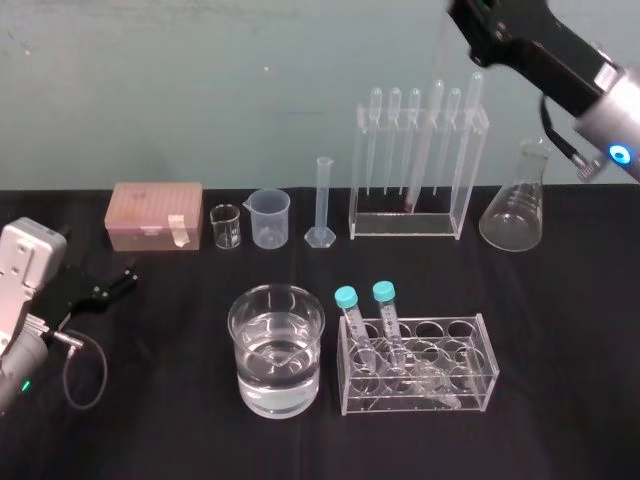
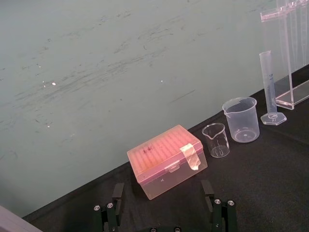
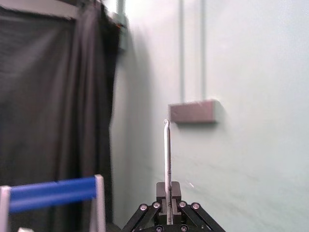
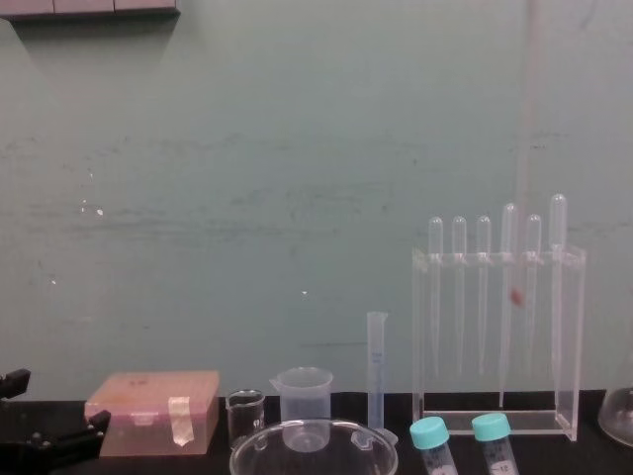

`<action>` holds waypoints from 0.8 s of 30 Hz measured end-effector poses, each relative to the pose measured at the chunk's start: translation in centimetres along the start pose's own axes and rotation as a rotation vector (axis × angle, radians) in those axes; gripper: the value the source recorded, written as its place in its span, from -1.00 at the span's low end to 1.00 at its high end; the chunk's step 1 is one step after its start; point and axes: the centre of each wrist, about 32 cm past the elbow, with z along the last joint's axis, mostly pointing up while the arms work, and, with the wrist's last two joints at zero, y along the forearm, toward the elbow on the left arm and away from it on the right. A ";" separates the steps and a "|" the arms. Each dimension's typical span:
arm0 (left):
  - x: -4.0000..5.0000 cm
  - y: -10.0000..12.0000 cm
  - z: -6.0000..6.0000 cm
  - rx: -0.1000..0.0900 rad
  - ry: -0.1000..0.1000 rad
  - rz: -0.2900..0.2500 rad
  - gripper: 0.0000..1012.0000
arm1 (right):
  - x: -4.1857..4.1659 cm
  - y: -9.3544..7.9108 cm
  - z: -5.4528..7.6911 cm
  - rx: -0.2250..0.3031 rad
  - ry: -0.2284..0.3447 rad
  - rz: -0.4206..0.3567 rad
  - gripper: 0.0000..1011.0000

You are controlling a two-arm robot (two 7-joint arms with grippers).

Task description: Hold the thermometer with one hand and immerse one end into the beaker, then reinsert it into the test tube rack.

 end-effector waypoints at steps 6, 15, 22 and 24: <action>0.00 0.0 0.0 0.000 0.000 0.000 0.99 | -0.93 -3.4 -1.7 -0.072 0.012 -0.076 -0.89; 0.00 0.0 0.0 0.000 0.000 0.000 0.99 | -2.45 -5.6 -3.6 -0.139 0.056 -0.089 -0.89; 0.00 0.0 0.0 0.000 0.000 0.000 0.99 | -2.93 -5.9 -4.3 -0.146 0.078 -0.061 -0.89; 0.00 0.0 0.0 0.000 0.000 0.000 0.99 | -2.92 -5.9 -4.5 -0.150 0.081 -0.058 -0.89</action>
